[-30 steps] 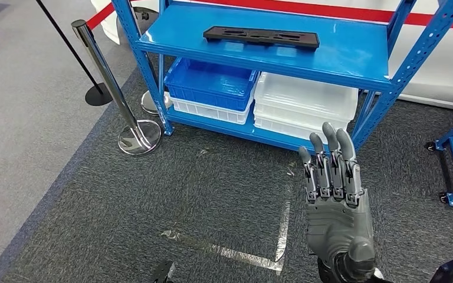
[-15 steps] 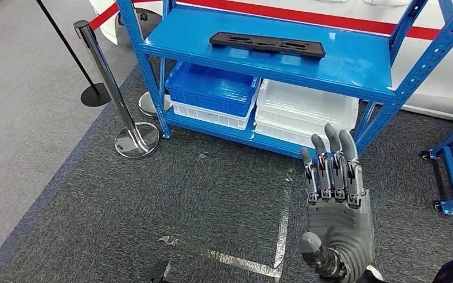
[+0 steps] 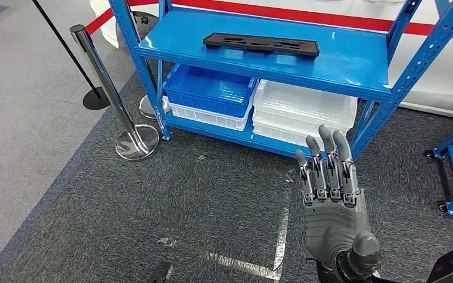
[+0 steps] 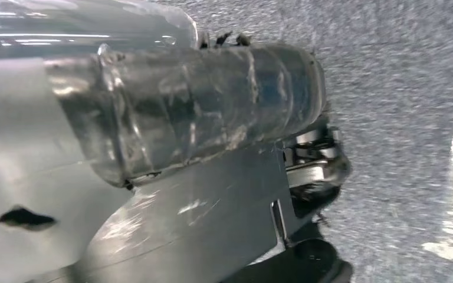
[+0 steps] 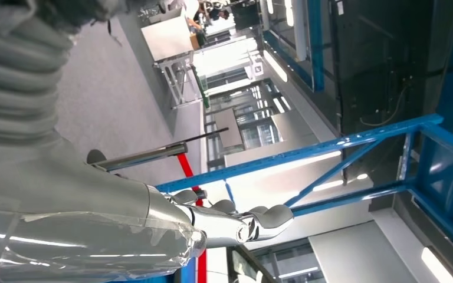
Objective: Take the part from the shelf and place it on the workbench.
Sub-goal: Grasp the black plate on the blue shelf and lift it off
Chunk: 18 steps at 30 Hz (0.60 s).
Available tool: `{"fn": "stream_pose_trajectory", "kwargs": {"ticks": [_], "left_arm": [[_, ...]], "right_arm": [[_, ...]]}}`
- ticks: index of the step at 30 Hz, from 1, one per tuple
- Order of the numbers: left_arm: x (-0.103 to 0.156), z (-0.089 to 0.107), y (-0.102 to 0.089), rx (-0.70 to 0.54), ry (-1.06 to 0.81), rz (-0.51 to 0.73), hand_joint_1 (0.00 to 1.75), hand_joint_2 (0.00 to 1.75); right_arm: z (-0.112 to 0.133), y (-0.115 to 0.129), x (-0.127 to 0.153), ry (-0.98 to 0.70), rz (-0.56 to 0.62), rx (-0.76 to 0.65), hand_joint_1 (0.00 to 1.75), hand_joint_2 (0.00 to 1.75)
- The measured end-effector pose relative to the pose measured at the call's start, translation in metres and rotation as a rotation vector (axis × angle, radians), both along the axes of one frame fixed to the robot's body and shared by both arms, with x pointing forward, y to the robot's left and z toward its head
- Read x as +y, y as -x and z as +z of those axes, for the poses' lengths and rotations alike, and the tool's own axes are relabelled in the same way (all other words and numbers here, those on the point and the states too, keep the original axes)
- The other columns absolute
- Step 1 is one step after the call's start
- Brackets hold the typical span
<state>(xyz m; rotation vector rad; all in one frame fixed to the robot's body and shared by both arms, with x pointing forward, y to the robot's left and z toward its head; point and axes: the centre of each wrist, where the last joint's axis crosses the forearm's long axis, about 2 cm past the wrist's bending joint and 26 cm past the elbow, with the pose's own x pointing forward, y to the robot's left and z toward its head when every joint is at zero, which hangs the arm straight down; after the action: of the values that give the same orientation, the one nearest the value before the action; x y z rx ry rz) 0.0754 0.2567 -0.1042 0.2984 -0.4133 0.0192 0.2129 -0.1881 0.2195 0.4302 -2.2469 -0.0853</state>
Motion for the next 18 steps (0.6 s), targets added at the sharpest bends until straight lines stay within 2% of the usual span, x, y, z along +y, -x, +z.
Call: {"fn": "stream_pose_trajectory", "kwargs": {"ticks": [18], "left_arm": [[-0.0004, -0.0004, 0.0023, -0.005, -0.001, -0.006, 0.0, 0.0]], "right_arm": [[-0.0015, -0.0013, -0.0001, 0.01, 0.0, 0.026, 0.0, 0.0]]}}
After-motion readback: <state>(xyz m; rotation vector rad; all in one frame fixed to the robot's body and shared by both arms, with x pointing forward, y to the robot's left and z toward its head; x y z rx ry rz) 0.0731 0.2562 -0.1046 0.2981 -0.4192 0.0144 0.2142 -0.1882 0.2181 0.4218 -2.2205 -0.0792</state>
